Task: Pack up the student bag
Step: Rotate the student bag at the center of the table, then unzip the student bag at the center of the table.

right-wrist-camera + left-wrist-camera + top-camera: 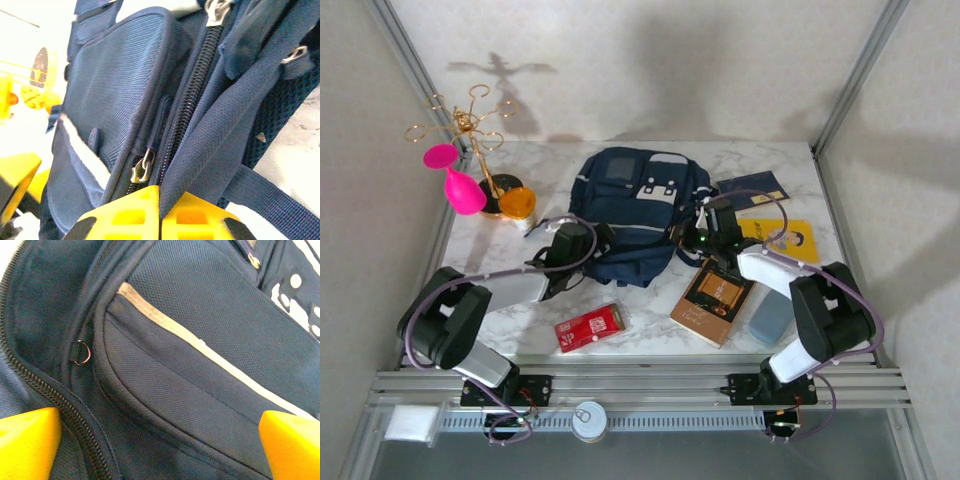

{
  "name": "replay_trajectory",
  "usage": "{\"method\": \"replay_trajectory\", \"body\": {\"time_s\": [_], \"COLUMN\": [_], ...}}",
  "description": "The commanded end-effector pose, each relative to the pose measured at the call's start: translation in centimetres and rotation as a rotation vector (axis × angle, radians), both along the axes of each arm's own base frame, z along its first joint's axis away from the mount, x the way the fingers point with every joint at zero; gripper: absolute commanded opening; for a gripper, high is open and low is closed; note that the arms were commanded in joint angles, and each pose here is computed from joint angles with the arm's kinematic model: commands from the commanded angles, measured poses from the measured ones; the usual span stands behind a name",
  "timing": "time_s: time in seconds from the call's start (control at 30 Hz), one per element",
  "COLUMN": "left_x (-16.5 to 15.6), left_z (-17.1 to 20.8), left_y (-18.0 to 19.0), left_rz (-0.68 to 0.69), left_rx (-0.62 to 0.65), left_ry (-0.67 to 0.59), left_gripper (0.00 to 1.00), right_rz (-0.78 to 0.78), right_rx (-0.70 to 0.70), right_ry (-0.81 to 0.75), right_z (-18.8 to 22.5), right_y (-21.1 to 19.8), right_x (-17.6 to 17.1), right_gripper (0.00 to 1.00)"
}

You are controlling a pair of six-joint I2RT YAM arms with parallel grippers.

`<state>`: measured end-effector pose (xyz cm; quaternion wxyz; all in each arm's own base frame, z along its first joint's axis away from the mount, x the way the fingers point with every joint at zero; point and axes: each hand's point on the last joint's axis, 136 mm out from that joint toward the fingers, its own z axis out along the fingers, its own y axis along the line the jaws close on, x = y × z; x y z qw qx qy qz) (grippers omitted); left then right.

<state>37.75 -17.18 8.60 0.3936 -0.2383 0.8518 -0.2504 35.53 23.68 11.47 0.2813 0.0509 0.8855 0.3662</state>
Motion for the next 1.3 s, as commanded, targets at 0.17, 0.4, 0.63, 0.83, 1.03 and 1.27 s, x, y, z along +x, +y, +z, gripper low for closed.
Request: {"method": "replay_trajectory", "body": {"time_s": [0.17, 0.4, 0.63, 0.83, 1.03, 1.27], "left_x": [4.8, 4.2, 1.7, -1.3, -4.9, -7.1], "left_z": [4.1, 4.2, 5.6, 6.7, 7.3, 6.7], "left_y": [0.9, 1.7, 1.3, -0.3, -4.5, -7.1], "left_rz": [0.043, 0.036, -0.005, -0.039, -0.121, -0.149], "left_rx": [0.075, 0.140, 0.109, -0.001, -0.091, -0.098], "left_ry": [-0.110, -0.057, -0.026, -0.020, -0.019, -0.006], "left_gripper": [0.99, 0.99, 0.99, 0.99, 0.99, 0.99], "right_rz": [0.131, 0.107, 0.055, -0.025, -0.076, -0.097], "right_rx": [0.090, 0.047, -0.042, -0.003, 0.025, 0.052], "right_ry": [-0.011, -0.041, -0.056, 0.015, 0.059, 0.096], "right_z": [0.8, 1.3, 2.6, 2.2, 1.5, -0.4], "right_y": [5.5, 6.1, 2.0, -2.6, -4.5, -3.5], "right_x": [-2.6, -3.1, -4.2, -2.6, 0.7, 3.7], "right_gripper": [0.15, 0.36, 0.77, 0.87, 0.89, 0.85]}}
